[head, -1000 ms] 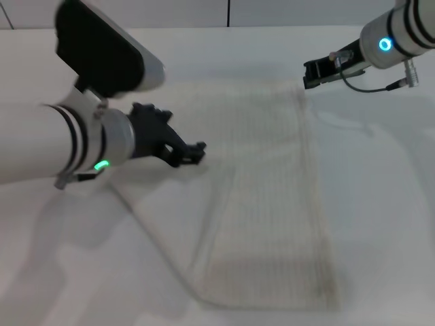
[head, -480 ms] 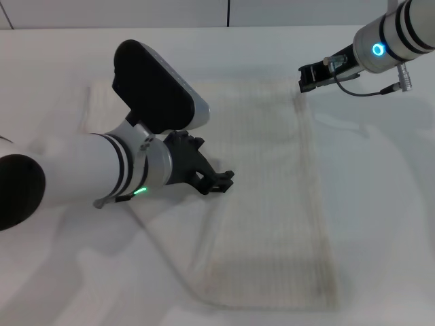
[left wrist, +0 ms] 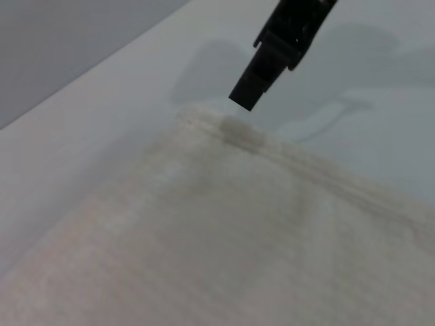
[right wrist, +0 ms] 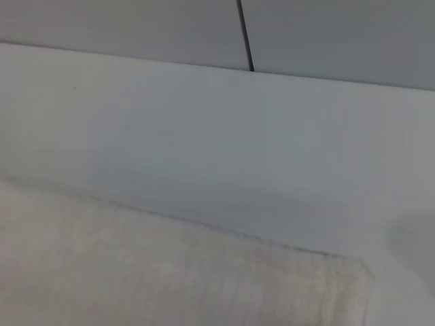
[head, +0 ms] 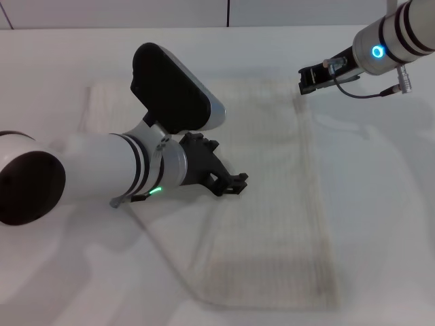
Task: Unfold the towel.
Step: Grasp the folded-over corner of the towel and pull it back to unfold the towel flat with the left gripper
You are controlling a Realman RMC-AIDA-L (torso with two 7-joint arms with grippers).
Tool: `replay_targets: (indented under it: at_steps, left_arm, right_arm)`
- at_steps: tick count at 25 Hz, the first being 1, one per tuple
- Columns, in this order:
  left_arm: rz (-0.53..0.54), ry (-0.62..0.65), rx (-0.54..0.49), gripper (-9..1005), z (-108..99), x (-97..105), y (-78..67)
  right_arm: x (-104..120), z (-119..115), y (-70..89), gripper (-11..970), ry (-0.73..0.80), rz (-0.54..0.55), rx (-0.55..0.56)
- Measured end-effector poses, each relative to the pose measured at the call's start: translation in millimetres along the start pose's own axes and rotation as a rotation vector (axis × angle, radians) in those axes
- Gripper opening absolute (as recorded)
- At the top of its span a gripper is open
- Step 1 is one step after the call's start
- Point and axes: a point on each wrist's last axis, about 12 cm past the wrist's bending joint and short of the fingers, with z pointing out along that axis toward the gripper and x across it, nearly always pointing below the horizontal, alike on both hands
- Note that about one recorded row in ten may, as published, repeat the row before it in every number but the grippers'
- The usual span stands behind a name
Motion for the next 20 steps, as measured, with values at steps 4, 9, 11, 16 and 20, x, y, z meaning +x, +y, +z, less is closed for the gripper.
replay_targets:
  at_steps: [4, 9, 11, 16, 20]
  left_arm:
    - [-0.024, -0.004, 0.004, 721, -0.9, -1.5, 2.9]
    - [-0.027, 0.016, 0.011, 717, 1.1, 0.1, 3.7]
    - [-0.027, 0.031, 0.020, 490, 3.2, 0.4, 3.7]
    - [-0.021, 0.030, 0.030, 274, 1.6, -2.7, 1.7]
    - [-0.011, 0.021, 0.045, 197, -5.1, -9.3, -2.0]
  right_arm:
    - [0.6, 0.1, -0.3, 0, 0.003, 0.001, 0.000]
    - [2.2, 1.2, -0.5, 0, 0.011, 0.002, 0.000]
    - [2.5, 1.6, -0.2, 0, 0.014, 0.002, 0.000]
    - [2.7, 2.0, 0.0, 0, 0.016, -0.001, 0.002]
    - [2.8, 2.3, 0.2, -1, 0.016, -0.001, 0.001]
